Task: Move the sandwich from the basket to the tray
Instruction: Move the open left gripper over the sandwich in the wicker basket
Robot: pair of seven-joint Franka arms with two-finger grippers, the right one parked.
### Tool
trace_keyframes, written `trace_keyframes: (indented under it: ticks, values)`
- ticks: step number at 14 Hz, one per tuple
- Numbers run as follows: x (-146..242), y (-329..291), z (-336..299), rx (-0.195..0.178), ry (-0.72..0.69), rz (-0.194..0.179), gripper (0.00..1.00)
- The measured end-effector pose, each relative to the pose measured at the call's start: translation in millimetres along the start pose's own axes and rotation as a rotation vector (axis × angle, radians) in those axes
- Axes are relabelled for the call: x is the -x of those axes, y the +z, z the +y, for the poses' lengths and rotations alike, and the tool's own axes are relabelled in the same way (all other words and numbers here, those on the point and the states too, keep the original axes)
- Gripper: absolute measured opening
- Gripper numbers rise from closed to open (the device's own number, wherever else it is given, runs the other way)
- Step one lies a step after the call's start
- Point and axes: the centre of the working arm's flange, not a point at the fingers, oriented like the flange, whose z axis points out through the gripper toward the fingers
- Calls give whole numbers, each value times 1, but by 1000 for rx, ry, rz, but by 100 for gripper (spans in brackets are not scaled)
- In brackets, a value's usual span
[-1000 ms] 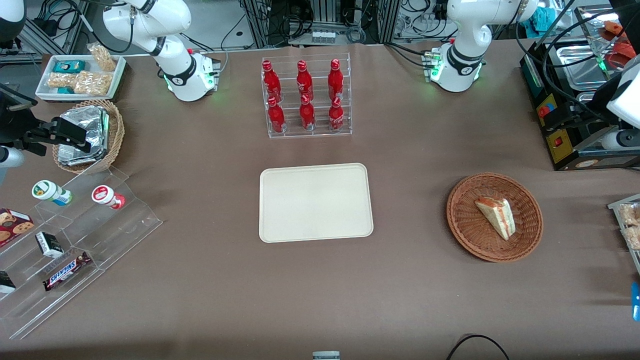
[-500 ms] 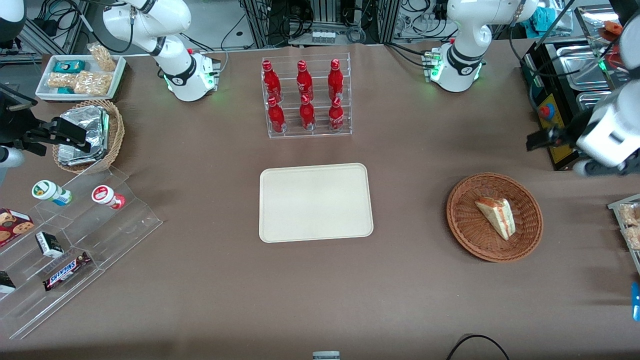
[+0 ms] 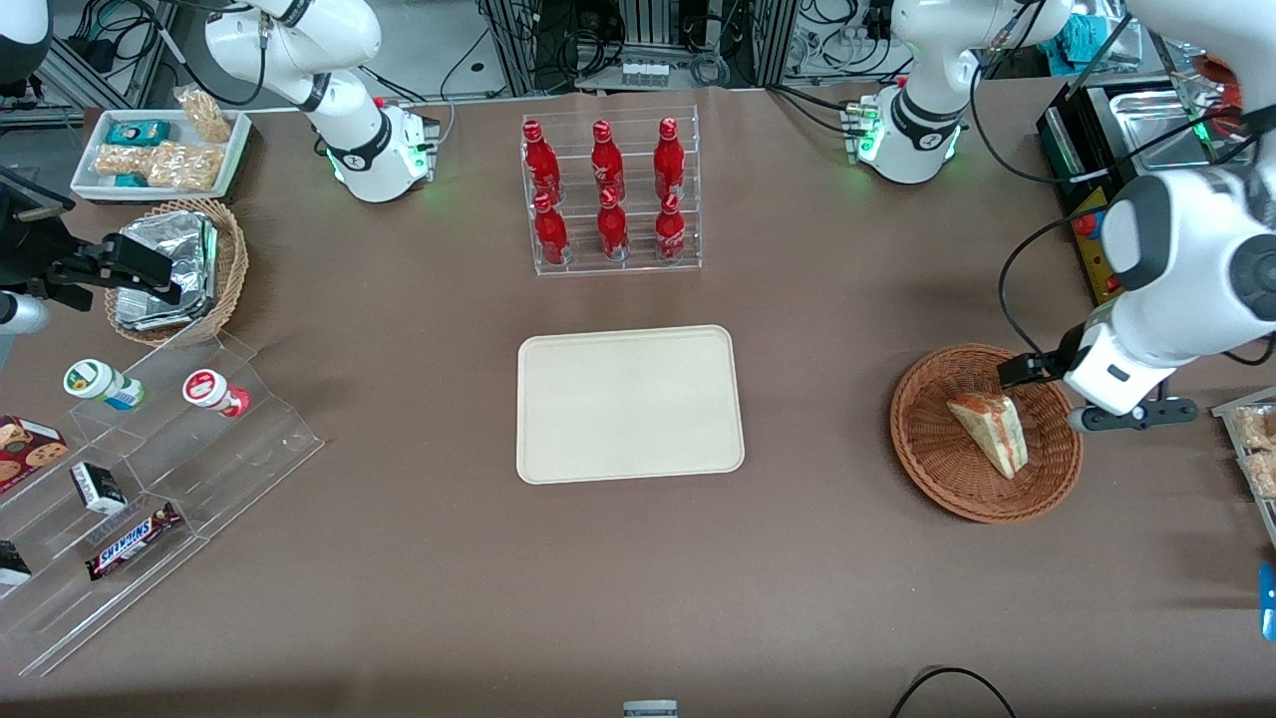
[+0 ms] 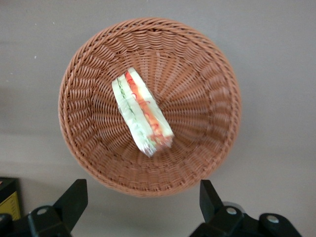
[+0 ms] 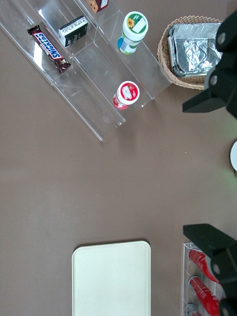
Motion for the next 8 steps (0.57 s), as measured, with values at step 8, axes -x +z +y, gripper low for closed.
trace_keyframes:
  ticks: [8]
  values:
    - [-14,59,-11,24,-535,56,100]
